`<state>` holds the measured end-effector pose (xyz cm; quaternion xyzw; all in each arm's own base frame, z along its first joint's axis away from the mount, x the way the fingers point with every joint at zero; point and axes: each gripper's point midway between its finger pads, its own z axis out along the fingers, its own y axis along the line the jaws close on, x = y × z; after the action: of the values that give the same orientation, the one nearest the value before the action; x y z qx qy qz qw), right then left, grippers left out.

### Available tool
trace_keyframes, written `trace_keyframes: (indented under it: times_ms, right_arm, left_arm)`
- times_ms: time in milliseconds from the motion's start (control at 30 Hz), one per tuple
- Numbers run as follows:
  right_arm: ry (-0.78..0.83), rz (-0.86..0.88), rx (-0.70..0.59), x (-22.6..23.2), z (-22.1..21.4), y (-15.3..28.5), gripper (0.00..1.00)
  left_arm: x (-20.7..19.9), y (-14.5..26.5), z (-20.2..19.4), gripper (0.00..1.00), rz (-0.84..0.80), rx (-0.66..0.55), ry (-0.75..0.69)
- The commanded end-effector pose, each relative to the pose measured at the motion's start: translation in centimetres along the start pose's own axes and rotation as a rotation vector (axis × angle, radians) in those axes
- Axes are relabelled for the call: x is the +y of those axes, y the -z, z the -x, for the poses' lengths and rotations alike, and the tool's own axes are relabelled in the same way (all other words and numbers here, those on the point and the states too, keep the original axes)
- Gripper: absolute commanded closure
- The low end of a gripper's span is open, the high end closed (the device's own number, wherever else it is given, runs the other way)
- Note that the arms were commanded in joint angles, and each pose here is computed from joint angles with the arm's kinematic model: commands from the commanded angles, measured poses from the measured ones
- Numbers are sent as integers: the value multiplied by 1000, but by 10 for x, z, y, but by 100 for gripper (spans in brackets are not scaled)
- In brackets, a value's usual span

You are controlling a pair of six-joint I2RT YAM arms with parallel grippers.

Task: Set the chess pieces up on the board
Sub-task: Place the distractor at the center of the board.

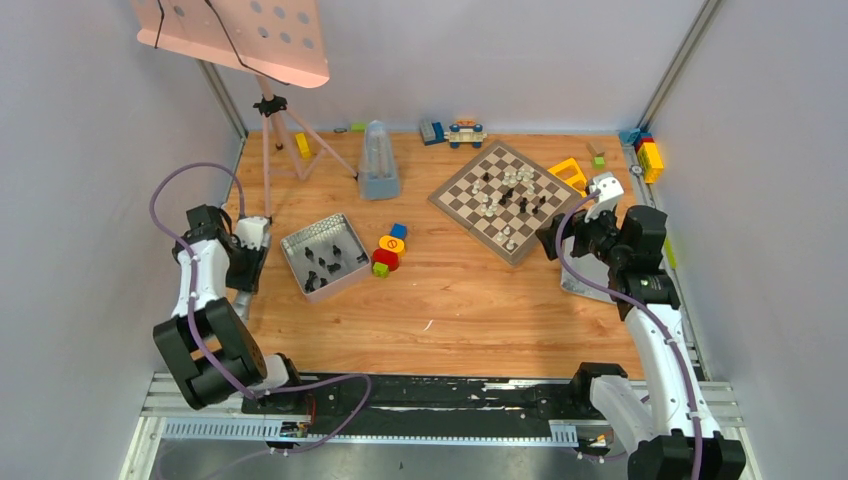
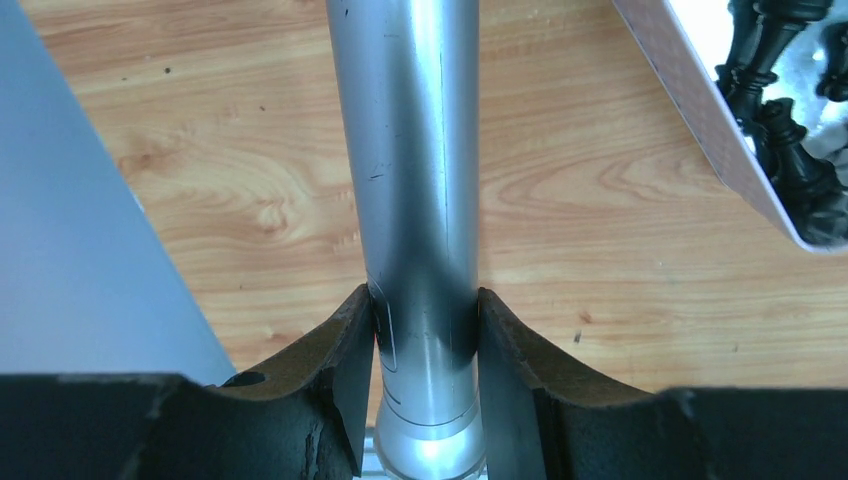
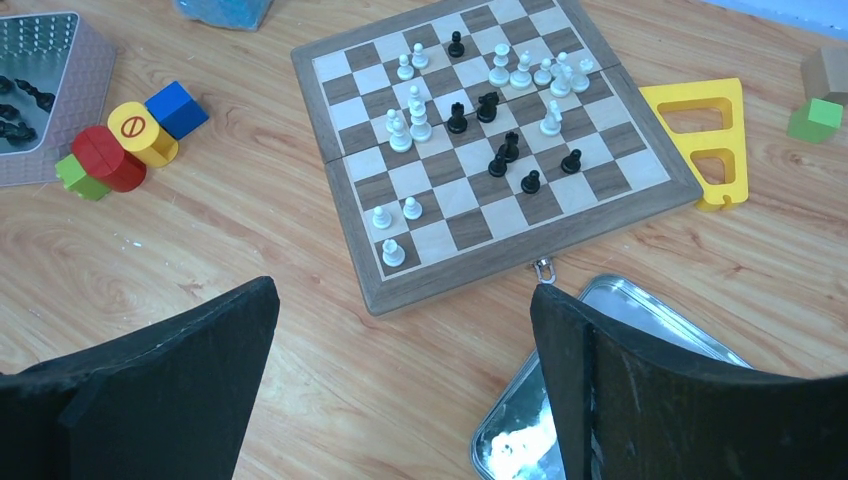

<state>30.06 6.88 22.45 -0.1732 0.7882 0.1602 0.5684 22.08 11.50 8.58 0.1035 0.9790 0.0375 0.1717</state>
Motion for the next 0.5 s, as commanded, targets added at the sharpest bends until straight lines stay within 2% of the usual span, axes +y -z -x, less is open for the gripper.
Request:
trace_keyframes:
  times_ms: [0,200,333,467]
  right_arm:
    - [22,29,-18,6,5,0,0]
    - [33,103,2,19,2,-5,0]
    - [90,282,42,66,0,-22,0]
    - [216,314,121,102,-11,-64,0]
  left_arm:
    - [19,-18,21,80,43,-71,-4]
    - [26,-42,21,76,44,-43,13]
    - [25,-50,23,70,23,-45,23]
    - [23,-55,23,63,3,-35,37]
